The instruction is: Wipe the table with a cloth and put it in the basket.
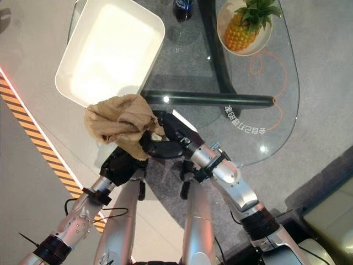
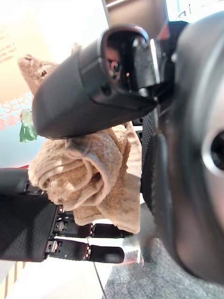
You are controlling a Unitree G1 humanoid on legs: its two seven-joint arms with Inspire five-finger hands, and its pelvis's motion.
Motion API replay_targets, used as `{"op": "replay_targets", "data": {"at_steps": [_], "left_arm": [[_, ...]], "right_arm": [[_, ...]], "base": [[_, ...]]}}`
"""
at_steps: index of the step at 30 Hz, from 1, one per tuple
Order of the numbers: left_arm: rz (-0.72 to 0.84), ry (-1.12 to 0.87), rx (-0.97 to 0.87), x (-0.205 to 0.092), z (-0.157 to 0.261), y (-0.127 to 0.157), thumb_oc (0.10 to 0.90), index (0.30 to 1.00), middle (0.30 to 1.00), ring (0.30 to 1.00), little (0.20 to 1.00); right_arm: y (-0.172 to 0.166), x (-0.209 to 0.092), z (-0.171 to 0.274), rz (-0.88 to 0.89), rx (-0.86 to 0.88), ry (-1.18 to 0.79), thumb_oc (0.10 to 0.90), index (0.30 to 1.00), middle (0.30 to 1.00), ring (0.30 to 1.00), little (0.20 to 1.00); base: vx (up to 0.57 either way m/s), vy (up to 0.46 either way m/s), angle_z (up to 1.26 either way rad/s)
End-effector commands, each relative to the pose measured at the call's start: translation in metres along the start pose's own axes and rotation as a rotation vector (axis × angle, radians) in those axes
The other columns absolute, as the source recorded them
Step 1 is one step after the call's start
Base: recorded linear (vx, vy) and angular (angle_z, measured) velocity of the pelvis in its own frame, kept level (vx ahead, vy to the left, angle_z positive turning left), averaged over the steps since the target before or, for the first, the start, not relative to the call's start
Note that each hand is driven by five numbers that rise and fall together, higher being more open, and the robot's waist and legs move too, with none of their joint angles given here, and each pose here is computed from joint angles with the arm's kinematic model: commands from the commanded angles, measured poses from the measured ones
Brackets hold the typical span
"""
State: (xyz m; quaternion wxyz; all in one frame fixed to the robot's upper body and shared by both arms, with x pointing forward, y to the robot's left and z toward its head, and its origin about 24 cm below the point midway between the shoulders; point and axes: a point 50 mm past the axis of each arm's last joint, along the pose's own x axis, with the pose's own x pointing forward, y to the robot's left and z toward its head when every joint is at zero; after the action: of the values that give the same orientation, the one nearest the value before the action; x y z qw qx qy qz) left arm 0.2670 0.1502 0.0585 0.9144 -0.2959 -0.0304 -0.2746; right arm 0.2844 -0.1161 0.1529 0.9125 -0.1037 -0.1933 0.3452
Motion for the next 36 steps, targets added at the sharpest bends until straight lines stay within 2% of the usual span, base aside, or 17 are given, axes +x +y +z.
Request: {"op": "replay_targets", "data": {"at_steps": [1,5,10,26,30,36], "left_arm": [[-0.239,-0.151,0.036,0.019,0.026,-0.046,0.8,0.9,0.9,0.9,0.9],[-0.143,-0.115,0.055,0.015,0.02,-0.031,0.8,0.9,0.9,0.9,0.9],[-0.047,-0.104,0.068,0.007,0.014,-0.016,0.8,0.9,0.9,0.9,0.9],[0.081,-0.11,0.034,-0.006,0.0,0.012,0.8,0.9,0.9,0.9,0.9],[0.014,-0.154,-0.004,-0.004,0.004,0.007,0.8,0.9,0.9,0.9,0.9],[-0.245,-0.261,-0.078,0.007,0.023,-0.025,0.8,0.9,0.9,0.9,0.9]], "right_arm": [[0.017,-0.005,0.036,0.055,-0.064,-0.218,0.1,0.3,0.3,0.3,0.2],[-0.001,-0.011,0.049,-0.09,-0.059,-0.322,0.1,0.3,0.3,0.3,0.2],[-0.011,-0.019,0.061,-0.18,-0.048,-0.409,0.1,0.3,0.3,0.3,0.2],[-0.022,-0.026,0.071,-0.286,-0.035,-0.492,0.1,0.3,0.3,0.3,0.2],[-0.021,-0.024,0.068,-0.242,-0.028,-0.446,0.1,0.3,0.3,0.3,0.2],[-0.014,-0.021,0.059,-0.219,-0.026,-0.39,0.1,0.3,0.3,0.3,0.2]], "base": [[0.0,0.0,0.0],[0.0,0.0,0.0],[0.0,0.0,0.0],[0.0,0.001,-0.04],[-0.01,0.014,-0.04],[0.0,0.0,0.0]]}}
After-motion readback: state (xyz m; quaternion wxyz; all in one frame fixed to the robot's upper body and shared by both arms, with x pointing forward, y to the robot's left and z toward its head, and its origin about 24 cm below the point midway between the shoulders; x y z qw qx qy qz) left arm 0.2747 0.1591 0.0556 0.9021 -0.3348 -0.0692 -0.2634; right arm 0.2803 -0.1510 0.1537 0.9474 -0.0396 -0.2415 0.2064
